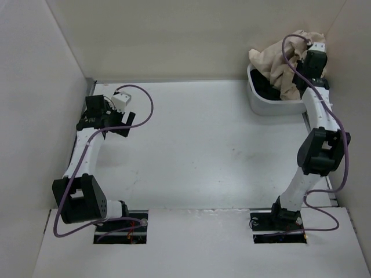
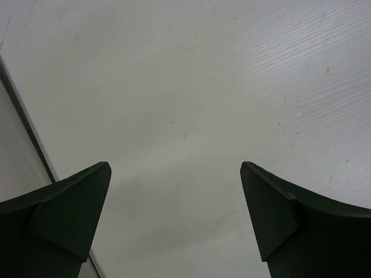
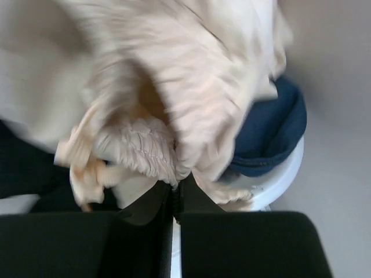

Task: Fold and stack the trousers
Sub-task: Grab the trousers from the pile, then move the trousers to the center of the board, then flatten the trousers out

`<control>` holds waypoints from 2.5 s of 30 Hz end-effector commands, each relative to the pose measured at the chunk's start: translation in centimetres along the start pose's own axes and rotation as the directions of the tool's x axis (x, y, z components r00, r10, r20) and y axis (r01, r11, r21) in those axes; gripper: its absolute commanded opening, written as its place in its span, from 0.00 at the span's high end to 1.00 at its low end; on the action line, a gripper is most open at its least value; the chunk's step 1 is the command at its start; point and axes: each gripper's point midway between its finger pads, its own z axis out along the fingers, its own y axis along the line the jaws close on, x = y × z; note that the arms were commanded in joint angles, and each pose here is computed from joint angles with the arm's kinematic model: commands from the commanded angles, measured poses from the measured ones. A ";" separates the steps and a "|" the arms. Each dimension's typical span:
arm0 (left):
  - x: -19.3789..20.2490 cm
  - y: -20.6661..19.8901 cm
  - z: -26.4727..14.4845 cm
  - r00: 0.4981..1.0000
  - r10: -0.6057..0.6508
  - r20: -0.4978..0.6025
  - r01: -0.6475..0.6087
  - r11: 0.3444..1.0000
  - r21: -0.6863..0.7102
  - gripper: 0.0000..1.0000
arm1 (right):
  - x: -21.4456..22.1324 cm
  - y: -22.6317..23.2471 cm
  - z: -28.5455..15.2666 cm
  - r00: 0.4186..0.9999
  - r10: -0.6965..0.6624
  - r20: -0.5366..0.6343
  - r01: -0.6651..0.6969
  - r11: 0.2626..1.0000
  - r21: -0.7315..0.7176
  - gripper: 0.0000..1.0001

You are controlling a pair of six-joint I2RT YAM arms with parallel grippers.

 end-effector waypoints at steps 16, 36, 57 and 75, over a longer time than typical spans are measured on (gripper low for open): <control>-5.5 8.2 -10.4 0.910 -0.185 0.371 0.256 0.955 -0.152 0.00 | -32.2 23.3 -63.3 0.184 0.804 0.565 0.251 0.518 -0.818 1.00; -2.9 4.7 -8.7 0.989 0.069 0.132 -0.064 0.997 -0.041 0.00 | 13.1 15.1 -25.5 0.927 0.256 -0.275 -0.359 0.816 -0.454 0.56; 10.2 -8.2 -2.5 0.852 0.379 -0.362 -0.255 0.903 0.346 0.00 | 21.0 8.8 -14.3 0.677 0.600 -0.426 -0.693 0.714 -0.096 0.30; 12.9 -19.2 -5.9 0.820 0.466 -0.332 -0.117 0.705 0.700 0.00 | 14.7 8.9 -15.9 0.765 0.537 -0.356 -0.622 0.760 -0.189 1.00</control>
